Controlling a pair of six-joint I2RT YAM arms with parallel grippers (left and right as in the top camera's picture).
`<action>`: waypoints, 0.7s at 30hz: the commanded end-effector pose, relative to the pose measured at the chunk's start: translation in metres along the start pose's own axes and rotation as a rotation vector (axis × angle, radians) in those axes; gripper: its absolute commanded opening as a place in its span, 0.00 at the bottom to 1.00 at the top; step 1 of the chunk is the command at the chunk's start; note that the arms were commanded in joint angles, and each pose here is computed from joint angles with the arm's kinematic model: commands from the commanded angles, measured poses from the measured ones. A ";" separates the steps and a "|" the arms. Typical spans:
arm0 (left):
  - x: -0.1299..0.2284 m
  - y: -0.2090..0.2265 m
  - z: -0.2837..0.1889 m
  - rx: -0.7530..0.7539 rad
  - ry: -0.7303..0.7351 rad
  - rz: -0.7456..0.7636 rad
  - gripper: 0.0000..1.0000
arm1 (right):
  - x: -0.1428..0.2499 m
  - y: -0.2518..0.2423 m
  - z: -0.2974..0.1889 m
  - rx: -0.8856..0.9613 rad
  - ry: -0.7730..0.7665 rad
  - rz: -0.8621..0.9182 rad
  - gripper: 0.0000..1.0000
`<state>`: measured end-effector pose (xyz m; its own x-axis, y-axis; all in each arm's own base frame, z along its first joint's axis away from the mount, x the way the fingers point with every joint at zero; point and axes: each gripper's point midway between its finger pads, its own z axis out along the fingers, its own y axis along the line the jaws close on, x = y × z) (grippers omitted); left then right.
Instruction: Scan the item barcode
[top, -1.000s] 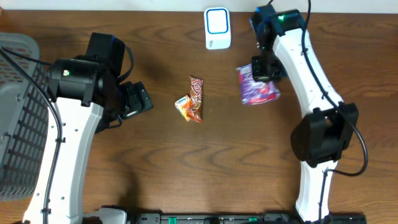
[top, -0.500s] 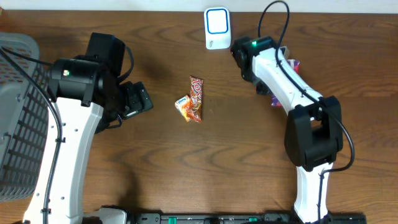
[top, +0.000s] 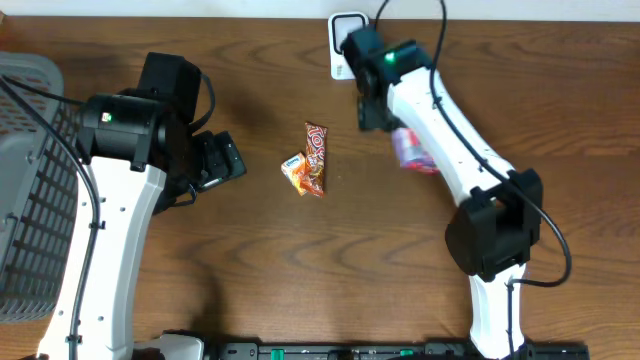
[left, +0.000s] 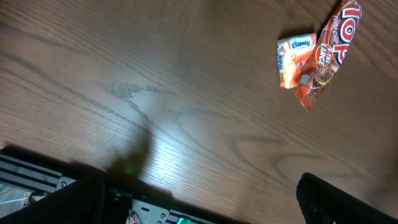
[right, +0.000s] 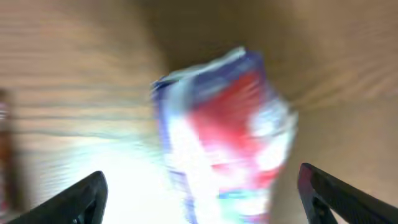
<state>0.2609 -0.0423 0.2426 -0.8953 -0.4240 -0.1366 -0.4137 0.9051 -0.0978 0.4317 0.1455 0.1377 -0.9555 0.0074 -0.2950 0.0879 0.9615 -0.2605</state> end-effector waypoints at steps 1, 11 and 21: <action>-0.002 0.003 0.000 -0.017 -0.005 -0.003 0.98 | -0.017 -0.002 -0.028 -0.093 -0.033 -0.012 0.99; -0.002 0.003 0.000 -0.017 -0.005 -0.003 0.98 | -0.012 -0.046 -0.010 -0.280 0.135 -0.014 0.99; -0.002 0.003 0.000 -0.018 -0.005 -0.003 0.98 | 0.019 -0.028 0.055 -0.629 0.285 0.020 0.98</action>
<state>0.2608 -0.0424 0.2425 -0.8954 -0.4240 -0.1361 -0.4137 0.9051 -0.0979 0.4393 0.0710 0.0995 -0.9924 0.1069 -0.0613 0.0959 0.9825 0.1595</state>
